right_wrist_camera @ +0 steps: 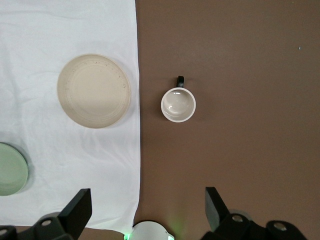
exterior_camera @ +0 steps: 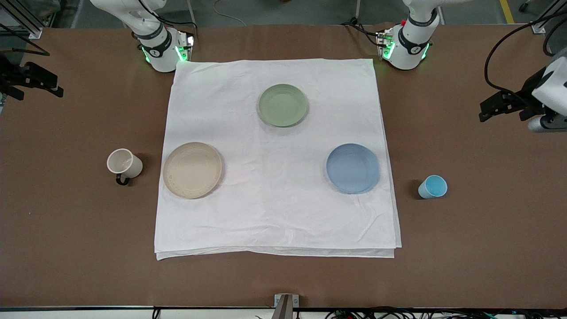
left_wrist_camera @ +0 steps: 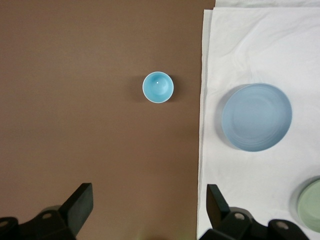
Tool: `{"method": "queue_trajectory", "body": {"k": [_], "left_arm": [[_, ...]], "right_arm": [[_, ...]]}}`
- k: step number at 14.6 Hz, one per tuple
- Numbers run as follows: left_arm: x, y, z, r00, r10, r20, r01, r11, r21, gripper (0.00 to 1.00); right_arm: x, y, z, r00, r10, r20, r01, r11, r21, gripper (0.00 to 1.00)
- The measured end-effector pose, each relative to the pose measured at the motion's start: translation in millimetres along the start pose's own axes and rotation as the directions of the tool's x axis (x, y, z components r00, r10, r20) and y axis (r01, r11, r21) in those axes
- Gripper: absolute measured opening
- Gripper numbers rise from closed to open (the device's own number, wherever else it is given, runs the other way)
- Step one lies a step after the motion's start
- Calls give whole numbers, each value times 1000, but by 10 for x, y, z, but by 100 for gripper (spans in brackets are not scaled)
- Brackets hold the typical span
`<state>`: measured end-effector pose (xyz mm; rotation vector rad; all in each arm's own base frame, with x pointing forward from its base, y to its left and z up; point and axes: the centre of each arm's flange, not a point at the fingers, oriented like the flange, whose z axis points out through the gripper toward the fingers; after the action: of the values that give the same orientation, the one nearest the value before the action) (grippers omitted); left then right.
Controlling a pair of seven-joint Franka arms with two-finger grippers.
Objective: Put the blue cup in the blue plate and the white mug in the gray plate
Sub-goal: 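Reach the right gripper toward the white mug while the left gripper reaches the blue cup, then grasp the white mug with the right gripper while the left gripper grasps the cup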
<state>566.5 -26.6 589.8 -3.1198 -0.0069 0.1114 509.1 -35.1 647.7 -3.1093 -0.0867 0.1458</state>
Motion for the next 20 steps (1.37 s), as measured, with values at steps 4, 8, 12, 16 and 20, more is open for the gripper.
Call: {"method": "queue_trajectory", "body": {"k": [4,8,12,16,20], "left_arm": [[375,-68,916,999,-14,-37,14,1000,-10,100],[478,-190,1890,998,-36,-61,35,999,-21,98],[610,-307,2498,997,-57,-54,55,998,-34,87],[716,-408,2988,996,-76,-47,74,996,-45,79],[755,-406,3354,996,-79,-30,78,996,-52,67]], "right_arm": [[555,231,524,998,32,-47,-33,999,-12,100],[1439,665,2045,997,82,2,-82,996,-25,100],[1656,776,3179,994,106,8,-106,994,-8,100],[1391,746,3844,991,135,6,-135,991,16,100],[1153,715,4136,989,140,43,-141,990,18,83]]}}
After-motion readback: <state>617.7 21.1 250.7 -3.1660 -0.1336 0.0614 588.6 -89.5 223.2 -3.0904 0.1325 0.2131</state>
